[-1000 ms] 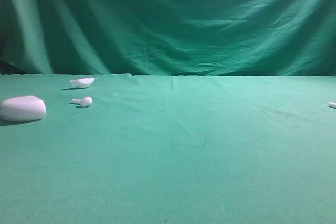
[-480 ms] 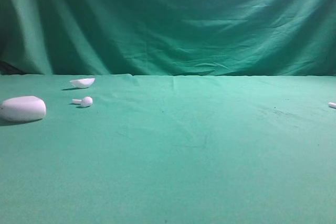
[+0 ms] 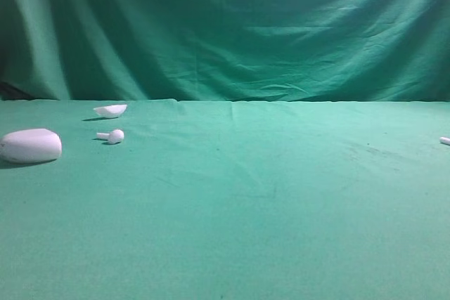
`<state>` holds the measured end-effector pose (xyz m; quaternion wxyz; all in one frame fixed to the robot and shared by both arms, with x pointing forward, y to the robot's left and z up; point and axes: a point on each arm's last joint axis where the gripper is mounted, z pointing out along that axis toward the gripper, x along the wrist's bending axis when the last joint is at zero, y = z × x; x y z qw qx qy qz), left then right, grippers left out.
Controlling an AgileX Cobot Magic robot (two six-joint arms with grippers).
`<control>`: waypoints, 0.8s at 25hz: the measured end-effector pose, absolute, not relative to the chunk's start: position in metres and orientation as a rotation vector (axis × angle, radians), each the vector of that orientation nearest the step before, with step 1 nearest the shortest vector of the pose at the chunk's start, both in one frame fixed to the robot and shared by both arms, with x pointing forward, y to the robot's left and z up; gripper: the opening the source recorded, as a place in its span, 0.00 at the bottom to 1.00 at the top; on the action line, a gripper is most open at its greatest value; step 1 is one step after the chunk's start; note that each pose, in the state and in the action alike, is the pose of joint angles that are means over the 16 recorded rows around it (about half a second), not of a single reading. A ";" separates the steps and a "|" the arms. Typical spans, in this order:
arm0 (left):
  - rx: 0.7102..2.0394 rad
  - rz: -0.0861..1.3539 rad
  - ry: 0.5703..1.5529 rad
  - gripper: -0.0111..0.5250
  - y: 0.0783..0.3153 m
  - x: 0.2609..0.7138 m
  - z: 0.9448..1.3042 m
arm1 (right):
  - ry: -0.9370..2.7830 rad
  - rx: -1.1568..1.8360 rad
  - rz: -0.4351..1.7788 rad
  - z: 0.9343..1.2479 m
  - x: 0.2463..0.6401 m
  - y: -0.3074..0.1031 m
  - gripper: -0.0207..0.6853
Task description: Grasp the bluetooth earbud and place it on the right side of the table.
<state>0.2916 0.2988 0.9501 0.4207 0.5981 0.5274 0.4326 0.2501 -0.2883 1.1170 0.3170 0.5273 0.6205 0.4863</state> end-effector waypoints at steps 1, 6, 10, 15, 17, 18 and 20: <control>1.499 1.084 1.321 0.02 0.299 0.292 0.950 | 1.618 1.375 1.295 1.117 0.247 -0.289 0.03; 1.499 1.084 1.321 0.02 0.299 0.292 0.950 | 1.543 1.312 1.339 1.117 0.240 -0.291 0.03; 1.499 1.084 1.321 0.02 0.299 0.292 0.950 | 1.466 1.267 1.336 1.108 0.244 -0.294 0.03; 1.499 1.084 1.321 0.02 0.299 0.292 0.950 | 1.383 1.226 1.291 1.081 0.259 -0.295 0.03; 1.499 1.084 1.321 0.02 0.299 0.292 0.950 | 1.362 1.215 1.267 1.064 0.266 -0.296 0.03; 1.499 1.084 1.321 0.02 0.299 0.292 0.950 | 1.355 1.212 1.255 1.055 0.270 -0.296 0.03; 1.499 1.084 1.321 0.02 0.299 0.292 0.950 | 1.350 1.213 1.230 1.035 0.277 -0.296 0.03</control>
